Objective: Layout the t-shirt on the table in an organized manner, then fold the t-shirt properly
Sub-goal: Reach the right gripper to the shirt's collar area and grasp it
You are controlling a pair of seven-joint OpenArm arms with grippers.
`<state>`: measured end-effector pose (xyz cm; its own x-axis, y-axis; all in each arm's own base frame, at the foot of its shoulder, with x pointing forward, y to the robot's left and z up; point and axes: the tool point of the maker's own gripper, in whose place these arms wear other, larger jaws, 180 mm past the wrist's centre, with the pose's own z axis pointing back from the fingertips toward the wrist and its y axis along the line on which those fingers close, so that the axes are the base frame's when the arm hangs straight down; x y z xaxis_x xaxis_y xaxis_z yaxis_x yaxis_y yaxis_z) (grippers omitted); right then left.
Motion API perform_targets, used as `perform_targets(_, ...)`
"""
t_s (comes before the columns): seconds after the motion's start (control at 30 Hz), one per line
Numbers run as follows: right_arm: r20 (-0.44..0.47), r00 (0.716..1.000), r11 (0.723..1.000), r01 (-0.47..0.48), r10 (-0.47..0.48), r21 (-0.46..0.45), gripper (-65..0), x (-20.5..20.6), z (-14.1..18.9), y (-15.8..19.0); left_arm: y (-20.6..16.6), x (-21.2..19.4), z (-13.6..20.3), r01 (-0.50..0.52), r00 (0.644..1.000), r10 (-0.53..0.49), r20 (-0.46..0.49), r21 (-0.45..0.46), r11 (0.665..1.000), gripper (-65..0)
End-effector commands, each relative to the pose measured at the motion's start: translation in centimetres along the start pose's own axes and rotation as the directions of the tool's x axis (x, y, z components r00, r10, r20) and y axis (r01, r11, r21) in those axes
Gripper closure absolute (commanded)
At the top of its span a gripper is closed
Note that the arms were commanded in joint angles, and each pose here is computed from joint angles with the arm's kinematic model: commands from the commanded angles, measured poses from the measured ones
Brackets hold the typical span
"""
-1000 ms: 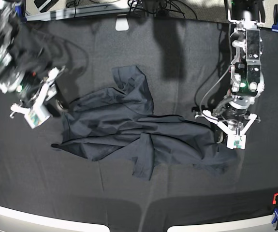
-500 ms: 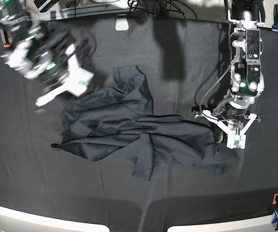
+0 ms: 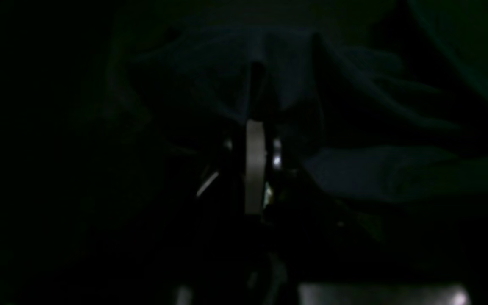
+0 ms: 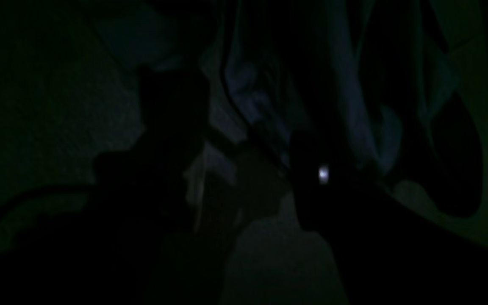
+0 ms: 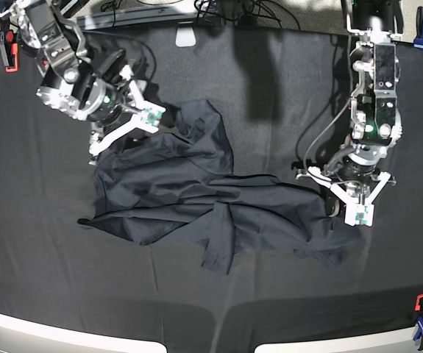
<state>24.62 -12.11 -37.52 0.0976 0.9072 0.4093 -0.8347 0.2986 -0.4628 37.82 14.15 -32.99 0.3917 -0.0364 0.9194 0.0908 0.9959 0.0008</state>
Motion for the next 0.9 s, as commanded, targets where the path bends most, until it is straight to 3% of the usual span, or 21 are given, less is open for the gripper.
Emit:
perform_targets(0.0, 0.048, 0.999, 1.0, -0.011, 0.013, -0.028, -31.2, 1.0, 0.3, -1.2, 0.2, 2.2, 0.0, 0.004, 0.998, -0.005, 0.068, 0.006, 1.0, 0.0)
perform_targets(0.13, 0.048, 0.996, 0.995, -0.074, 0.077, -0.062, -30.3, 0.8, -0.5, -2.1, 0.3, 2.2, 0.0, 0.005, 0.998, -0.005, 0.068, 0.006, 1.0, 0.0)
perform_targets(0.27, -0.001, 0.987, 0.987, -0.161, 0.161, -0.013, -24.3, 0.2, -2.2, -0.3, 0.4, 2.2, 0.0, 0.006, 0.998, -0.006, 0.068, 0.009, 1.0, 0.0)
perform_targets(0.37, -0.029, 0.963, 0.964, -0.266, 0.267, 0.009, -24.3, 0.4, -3.3, 1.0, 0.4, 2.2, 0.0, 0.006, 0.998, -0.007, 0.068, 0.009, 1.0, 0.0)
perform_targets(0.5, -0.109, 0.936, 0.941, -0.338, 0.335, -0.01, -24.3, 0.2, -4.4, 0.7, 0.8, 2.1, 0.0, 0.053, 0.997, -0.055, 0.061, 0.034, 0.998, 0.0)
perform_targets(0.87, -0.142, 0.932, 0.941, -0.339, 0.332, -0.023, -23.8, 0.3, -6.2, -0.8, 1.1, 2.1, 0.0, 0.088, 0.994, -0.091, 0.058, 0.052, 0.995, 0.0)
